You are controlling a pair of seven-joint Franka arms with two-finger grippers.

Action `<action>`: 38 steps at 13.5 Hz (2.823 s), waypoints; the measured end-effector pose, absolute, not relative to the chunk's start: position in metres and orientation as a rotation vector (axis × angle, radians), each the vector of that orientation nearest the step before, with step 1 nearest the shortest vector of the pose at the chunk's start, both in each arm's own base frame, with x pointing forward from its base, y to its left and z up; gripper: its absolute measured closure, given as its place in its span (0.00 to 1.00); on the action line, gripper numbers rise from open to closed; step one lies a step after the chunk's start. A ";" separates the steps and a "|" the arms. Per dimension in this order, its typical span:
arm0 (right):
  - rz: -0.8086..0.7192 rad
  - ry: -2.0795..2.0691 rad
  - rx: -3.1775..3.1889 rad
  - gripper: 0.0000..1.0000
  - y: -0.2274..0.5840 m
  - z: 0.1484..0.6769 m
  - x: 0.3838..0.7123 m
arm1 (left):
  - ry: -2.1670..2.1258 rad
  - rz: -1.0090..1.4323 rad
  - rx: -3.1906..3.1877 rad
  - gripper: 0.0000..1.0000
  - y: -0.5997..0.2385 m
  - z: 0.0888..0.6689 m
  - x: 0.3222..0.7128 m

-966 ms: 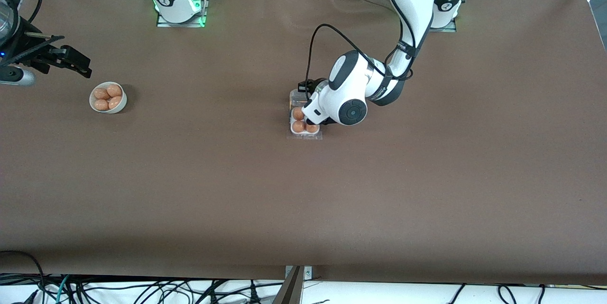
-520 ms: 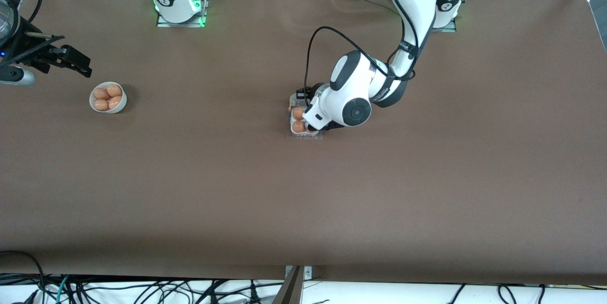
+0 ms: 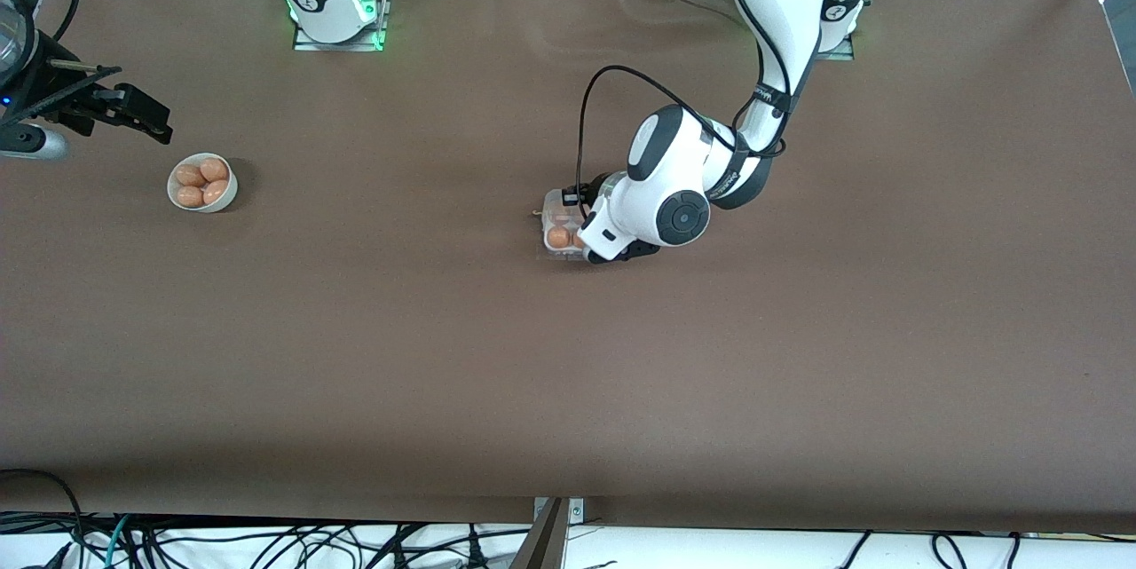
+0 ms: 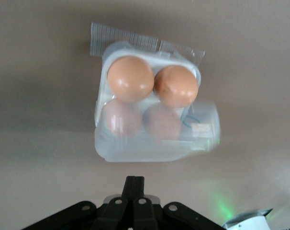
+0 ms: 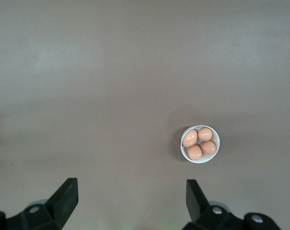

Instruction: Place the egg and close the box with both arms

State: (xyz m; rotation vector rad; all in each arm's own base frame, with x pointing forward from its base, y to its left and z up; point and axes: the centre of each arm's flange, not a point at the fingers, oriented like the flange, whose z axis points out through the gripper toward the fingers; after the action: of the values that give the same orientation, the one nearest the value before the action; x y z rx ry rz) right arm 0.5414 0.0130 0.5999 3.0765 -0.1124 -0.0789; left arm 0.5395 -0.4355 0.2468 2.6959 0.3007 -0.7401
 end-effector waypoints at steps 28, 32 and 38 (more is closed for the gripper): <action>-0.078 -0.114 3.077 0.00 0.013 0.600 0.541 | 0.306 0.024 3.182 0.00 -0.060 0.551 0.673; -0.078 -0.114 3.077 0.00 0.012 0.600 0.541 | 0.198 -0.049 3.186 0.00 -0.031 0.570 0.643; -0.078 -0.114 3.077 0.00 0.012 0.600 0.541 | 0.127 -0.098 3.173 0.00 0.002 0.556 0.616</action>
State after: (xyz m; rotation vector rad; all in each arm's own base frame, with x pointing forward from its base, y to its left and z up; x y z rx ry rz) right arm 0.5415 0.0123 0.6002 3.0765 -0.1145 -0.0783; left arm 0.6164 0.0019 0.5558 3.1727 0.1268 -0.0976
